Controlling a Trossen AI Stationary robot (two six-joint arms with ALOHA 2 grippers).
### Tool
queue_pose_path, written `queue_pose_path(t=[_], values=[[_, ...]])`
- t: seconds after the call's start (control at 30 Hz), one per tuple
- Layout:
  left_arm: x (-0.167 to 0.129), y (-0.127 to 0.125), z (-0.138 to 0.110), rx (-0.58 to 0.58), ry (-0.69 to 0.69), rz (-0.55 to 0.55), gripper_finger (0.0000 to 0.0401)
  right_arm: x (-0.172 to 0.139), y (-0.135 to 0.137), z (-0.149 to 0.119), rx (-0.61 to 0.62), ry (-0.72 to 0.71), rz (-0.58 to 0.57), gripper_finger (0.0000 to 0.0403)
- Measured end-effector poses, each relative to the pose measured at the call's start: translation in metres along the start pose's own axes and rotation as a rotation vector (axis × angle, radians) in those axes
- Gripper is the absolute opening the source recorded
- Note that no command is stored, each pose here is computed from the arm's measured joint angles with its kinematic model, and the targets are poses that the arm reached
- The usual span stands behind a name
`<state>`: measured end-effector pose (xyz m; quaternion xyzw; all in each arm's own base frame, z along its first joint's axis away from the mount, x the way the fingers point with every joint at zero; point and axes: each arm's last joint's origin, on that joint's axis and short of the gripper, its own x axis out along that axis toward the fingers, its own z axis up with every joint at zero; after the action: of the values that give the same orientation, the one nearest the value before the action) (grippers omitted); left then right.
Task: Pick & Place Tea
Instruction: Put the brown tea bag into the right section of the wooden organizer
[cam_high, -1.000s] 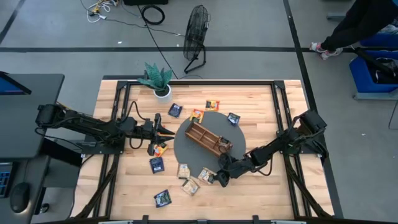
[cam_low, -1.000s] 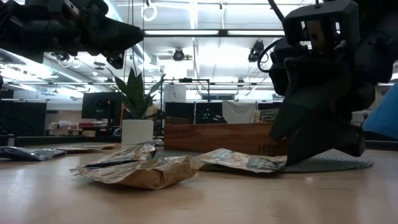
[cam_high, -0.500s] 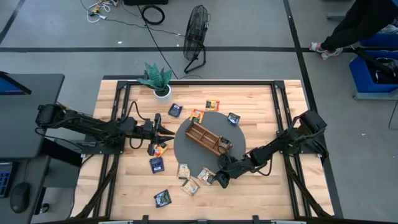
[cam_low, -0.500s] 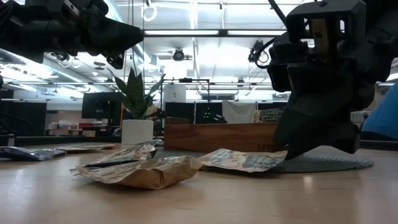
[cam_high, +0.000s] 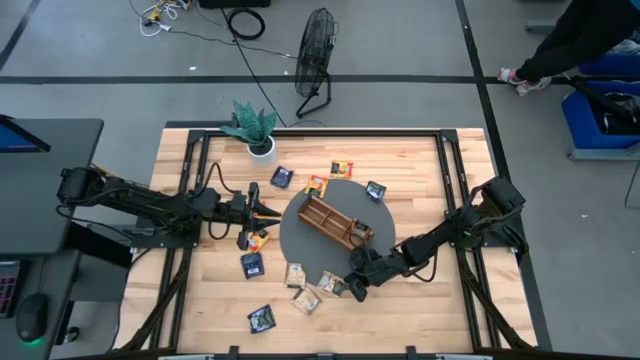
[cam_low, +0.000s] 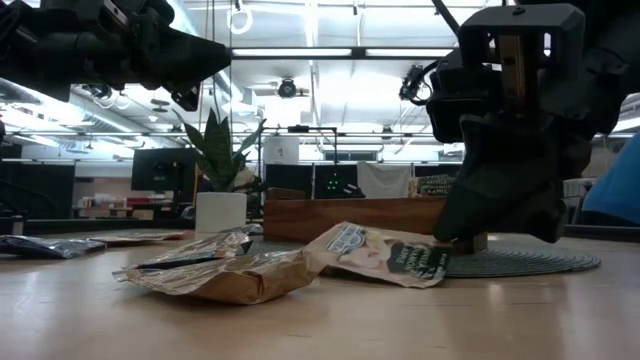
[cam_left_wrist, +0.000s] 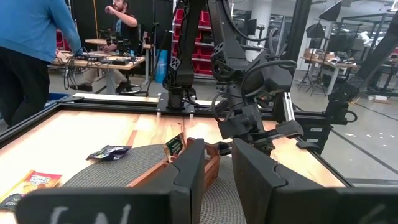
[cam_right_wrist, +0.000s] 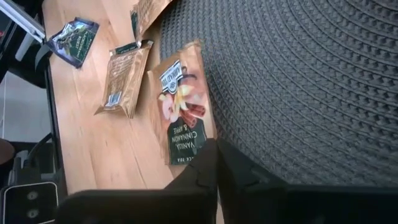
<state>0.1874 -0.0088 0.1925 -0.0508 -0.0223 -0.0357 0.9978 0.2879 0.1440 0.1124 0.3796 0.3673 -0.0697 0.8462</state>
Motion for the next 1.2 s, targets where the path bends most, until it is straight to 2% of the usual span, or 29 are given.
queue_pose_path(t=[0.2,0.33,0.57,0.9,1.03,1.2], values=[[0.000,0.000,0.000,-0.008,0.000,0.000,0.0087,-0.001,0.002,0.001,-0.011,0.002,0.016,0.0002],[0.000,0.000,0.000,-0.047,0.002,0.000,0.0087,-0.003,0.013,0.006,-0.054,0.039,0.003,0.0001],[0.000,0.000,-0.001,-0.091,0.006,0.000,0.0087,-0.014,0.043,0.023,-0.209,0.128,-0.166,0.0000],[0.000,0.000,-0.004,-0.149,0.037,0.006,0.0089,-0.028,0.067,0.046,-0.337,0.154,-0.256,0.0000],[0.002,0.000,-0.005,-0.151,0.071,-0.006,0.0105,-0.033,0.077,0.057,-0.376,0.149,-0.250,0.0000],[0.004,-0.001,-0.002,-0.145,0.084,-0.033,0.0151,-0.042,0.088,0.070,-0.425,0.146,-0.284,0.0000]])
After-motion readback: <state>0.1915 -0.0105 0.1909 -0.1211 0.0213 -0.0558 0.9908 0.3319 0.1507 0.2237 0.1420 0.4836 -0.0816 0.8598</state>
